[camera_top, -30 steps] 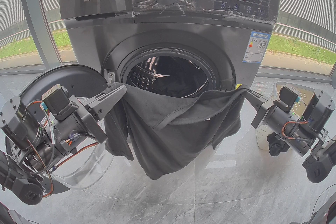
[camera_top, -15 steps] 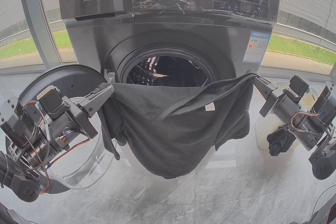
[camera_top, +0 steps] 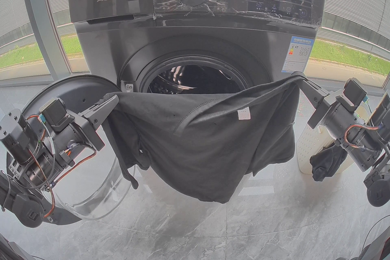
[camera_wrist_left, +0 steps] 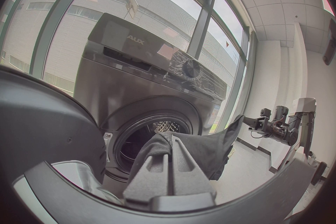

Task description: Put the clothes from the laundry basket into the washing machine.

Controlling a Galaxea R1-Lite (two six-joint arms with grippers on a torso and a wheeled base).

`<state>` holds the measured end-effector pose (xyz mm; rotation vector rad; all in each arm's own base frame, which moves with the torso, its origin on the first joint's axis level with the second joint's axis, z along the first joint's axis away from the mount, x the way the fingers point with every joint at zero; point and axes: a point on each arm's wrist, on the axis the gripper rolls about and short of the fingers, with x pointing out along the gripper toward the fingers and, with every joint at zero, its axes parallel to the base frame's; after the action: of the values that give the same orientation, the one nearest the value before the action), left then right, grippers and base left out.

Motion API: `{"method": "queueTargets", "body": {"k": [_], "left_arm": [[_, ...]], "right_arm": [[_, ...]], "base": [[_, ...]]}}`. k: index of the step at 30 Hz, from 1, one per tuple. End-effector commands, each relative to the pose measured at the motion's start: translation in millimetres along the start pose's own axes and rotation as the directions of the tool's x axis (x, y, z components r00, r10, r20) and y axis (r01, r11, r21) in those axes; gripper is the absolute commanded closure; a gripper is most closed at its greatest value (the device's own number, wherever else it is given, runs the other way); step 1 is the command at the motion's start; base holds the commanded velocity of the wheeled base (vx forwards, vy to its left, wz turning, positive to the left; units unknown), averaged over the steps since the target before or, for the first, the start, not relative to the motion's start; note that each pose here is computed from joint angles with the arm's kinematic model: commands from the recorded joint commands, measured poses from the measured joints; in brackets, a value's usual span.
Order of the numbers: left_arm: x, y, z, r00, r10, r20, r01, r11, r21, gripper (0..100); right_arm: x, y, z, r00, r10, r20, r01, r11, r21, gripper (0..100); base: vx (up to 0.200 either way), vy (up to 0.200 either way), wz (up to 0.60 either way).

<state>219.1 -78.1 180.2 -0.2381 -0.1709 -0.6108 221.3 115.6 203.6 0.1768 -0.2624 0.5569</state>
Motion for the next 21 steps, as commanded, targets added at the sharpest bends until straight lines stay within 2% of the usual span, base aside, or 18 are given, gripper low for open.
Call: {"method": "queueTargets", "body": {"k": [1, 21], "left_arm": [[0.5, 5.2, -1.5, 1.0, 0.019, -0.005, -0.019, 1.0, 0.002, 100], [0.0, 7.2, -3.6, 1.0, 0.017, -0.017, -0.017, 1.0, 0.003, 100]], "right_arm": [[-0.1, 0.6, 0.7, 1.0, 0.003, 0.003, -0.003, 1.0, 0.0, 100], [1.8, 1.2, 0.8, 1.0, 0.006, 0.006, -0.006, 1.0, 0.002, 100]], "base": [[0.0, 0.0, 0.0], [0.0, 0.0, 0.0]]}}
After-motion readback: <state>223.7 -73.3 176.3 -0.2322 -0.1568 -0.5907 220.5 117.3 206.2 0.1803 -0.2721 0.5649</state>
